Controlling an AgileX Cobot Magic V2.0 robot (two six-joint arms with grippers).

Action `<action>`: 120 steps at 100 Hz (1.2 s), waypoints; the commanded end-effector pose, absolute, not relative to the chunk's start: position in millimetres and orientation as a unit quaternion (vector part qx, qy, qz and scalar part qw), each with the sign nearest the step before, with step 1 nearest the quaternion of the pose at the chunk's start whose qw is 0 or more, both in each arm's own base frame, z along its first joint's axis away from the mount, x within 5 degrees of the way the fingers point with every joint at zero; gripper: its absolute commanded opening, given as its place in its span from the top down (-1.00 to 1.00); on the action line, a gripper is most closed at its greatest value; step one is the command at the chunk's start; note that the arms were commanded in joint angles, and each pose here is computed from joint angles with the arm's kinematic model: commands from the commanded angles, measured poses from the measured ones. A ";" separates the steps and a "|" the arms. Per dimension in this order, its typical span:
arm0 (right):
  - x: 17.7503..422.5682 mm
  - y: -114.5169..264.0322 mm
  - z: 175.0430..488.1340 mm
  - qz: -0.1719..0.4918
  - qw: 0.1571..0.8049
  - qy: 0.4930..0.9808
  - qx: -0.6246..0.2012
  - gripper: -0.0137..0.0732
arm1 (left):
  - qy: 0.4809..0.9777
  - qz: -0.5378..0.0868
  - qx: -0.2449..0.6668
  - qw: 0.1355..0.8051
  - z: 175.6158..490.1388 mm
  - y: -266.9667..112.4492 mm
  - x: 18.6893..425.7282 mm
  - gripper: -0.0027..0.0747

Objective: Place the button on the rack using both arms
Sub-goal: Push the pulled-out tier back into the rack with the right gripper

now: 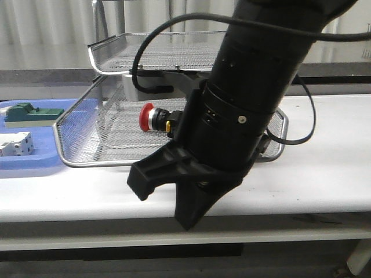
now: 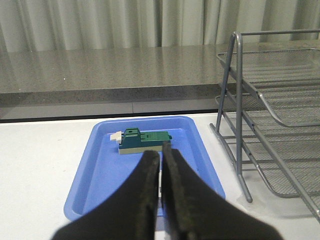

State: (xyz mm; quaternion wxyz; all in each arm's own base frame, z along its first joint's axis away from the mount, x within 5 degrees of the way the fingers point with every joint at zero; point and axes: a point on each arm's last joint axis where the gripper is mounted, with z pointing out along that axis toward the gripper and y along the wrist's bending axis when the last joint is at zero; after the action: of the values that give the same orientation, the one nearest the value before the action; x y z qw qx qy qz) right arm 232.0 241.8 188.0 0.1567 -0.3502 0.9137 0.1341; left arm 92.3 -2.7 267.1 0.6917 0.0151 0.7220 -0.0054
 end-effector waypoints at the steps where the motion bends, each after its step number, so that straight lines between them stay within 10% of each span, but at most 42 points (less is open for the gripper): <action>1: 240.7 247.2 208.1 0.137 0.207 0.897 -0.365 0.84 | 0.692 -0.001 -0.004 0.722 282.0 0.3 92.9 0.92; 120: 339.9 224.8 232.2 0.056 0.343 0.869 -0.353 0.84 | 0.692 -0.001 -0.004 0.722 282.0 0.3 92.9 0.92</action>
State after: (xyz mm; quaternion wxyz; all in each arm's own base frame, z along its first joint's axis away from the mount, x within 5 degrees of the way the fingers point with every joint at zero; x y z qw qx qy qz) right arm 323.8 226.6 204.0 0.2805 -0.3569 0.8892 0.0576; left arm 92.3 -2.7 267.1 0.6917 0.0151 0.7220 -0.0054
